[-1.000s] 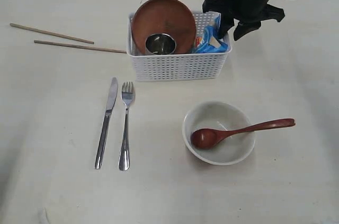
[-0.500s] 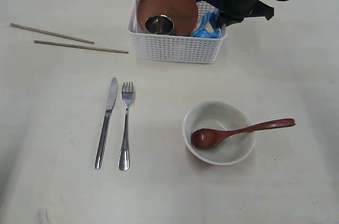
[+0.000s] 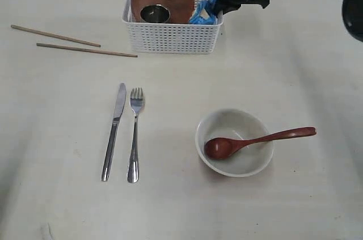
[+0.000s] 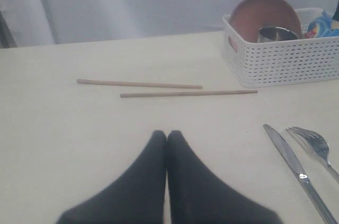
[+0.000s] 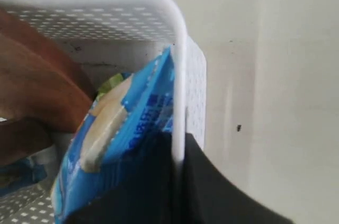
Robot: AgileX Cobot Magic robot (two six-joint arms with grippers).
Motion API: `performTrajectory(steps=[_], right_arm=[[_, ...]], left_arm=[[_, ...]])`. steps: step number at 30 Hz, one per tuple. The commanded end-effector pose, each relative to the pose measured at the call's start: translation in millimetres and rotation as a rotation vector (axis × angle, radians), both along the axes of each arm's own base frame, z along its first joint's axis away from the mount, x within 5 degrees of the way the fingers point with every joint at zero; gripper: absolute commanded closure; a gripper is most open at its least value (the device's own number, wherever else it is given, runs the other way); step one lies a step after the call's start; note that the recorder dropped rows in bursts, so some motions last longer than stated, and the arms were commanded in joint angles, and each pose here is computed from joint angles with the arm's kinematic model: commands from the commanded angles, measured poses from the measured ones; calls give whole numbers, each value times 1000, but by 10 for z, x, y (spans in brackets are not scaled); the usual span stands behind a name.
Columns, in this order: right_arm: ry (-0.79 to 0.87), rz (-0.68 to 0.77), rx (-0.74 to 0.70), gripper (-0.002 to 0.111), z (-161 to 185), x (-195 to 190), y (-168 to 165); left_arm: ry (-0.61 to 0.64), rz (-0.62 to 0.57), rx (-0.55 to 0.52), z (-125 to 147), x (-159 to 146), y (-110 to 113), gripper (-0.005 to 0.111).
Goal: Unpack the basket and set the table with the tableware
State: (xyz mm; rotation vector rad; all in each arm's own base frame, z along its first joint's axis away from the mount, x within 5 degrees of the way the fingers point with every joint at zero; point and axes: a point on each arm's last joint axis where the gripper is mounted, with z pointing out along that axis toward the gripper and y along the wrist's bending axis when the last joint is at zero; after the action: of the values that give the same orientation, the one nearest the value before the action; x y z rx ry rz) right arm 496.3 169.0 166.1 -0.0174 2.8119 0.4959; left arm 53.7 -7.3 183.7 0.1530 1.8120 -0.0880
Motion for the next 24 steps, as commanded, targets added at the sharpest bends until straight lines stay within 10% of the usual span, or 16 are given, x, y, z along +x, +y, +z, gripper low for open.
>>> performTrajectory(steps=[1,6,15,24], right_arm=[[9,64,9,88,151,23,75],[-38,40,-48,56,530,24,9],[-164,201,132,68,1136,-222,517],[-159,372,-125,70,715,-579,1256]], left_arm=[[-13,2,-4,5,-2,1,107],[-13,2,-4,5,-2,1,107],[-13,2,-4,5,-2,1,107],[-13,2,-4,5,-2,1,107]])
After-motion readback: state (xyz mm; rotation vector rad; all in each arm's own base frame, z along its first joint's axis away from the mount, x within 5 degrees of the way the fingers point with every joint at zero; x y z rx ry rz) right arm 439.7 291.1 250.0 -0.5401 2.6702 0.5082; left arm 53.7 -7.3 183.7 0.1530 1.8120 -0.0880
